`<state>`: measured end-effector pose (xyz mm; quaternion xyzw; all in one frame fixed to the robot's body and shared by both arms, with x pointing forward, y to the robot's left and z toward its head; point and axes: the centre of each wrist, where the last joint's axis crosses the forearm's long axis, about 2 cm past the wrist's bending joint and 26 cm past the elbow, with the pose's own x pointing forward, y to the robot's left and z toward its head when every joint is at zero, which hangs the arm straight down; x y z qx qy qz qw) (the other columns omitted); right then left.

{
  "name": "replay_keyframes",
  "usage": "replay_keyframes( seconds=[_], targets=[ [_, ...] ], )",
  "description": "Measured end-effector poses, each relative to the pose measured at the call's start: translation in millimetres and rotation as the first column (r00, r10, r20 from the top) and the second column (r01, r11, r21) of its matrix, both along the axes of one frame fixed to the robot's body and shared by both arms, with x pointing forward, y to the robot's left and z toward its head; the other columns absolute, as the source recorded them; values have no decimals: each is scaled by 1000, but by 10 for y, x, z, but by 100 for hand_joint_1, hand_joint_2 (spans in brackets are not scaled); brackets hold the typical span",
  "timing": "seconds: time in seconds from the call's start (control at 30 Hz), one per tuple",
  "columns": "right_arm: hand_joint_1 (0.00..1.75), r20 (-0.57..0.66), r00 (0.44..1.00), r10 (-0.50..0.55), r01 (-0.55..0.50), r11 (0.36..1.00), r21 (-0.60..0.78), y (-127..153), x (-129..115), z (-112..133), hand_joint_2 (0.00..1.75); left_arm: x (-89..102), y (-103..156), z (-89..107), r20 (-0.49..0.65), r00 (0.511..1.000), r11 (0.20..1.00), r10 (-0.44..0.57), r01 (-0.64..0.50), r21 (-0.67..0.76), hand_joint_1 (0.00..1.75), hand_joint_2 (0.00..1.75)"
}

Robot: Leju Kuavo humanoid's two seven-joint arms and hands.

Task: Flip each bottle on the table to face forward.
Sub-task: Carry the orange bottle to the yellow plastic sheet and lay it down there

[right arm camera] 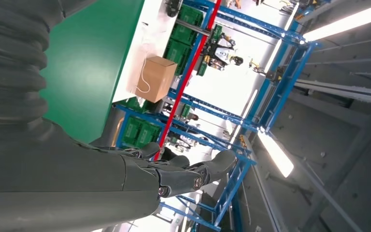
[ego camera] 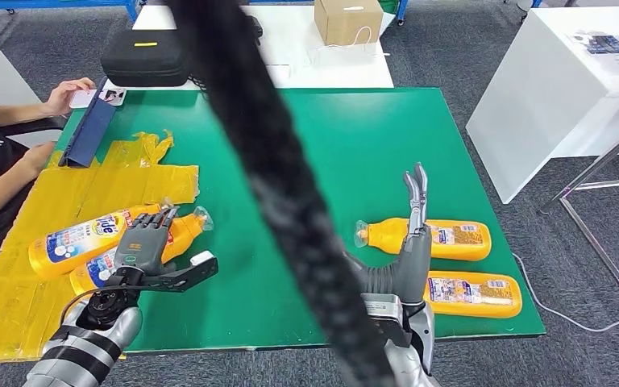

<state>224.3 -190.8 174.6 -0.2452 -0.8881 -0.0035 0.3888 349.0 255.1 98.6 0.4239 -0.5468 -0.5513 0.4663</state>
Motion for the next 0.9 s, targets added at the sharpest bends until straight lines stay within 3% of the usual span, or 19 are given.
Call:
replay_keyframes(
  seconds=[0.63,0.8,0.9],
  targets=[
    [0,-14,1000,8,-9,1000,-7,31,6,-13,175,42,-27,-76,-42,999,999,23,-25,-30,0,175],
    [0,-20,1000,9,-9,1000,-10,31,6,-21,175,24,-34,-96,-56,998,992,-17,9,-127,0,175],
    [0,-23,1000,-2,1,999,-44,22,4,-31,175,-69,-48,-115,21,998,962,-64,67,-264,0,175]
  ],
)
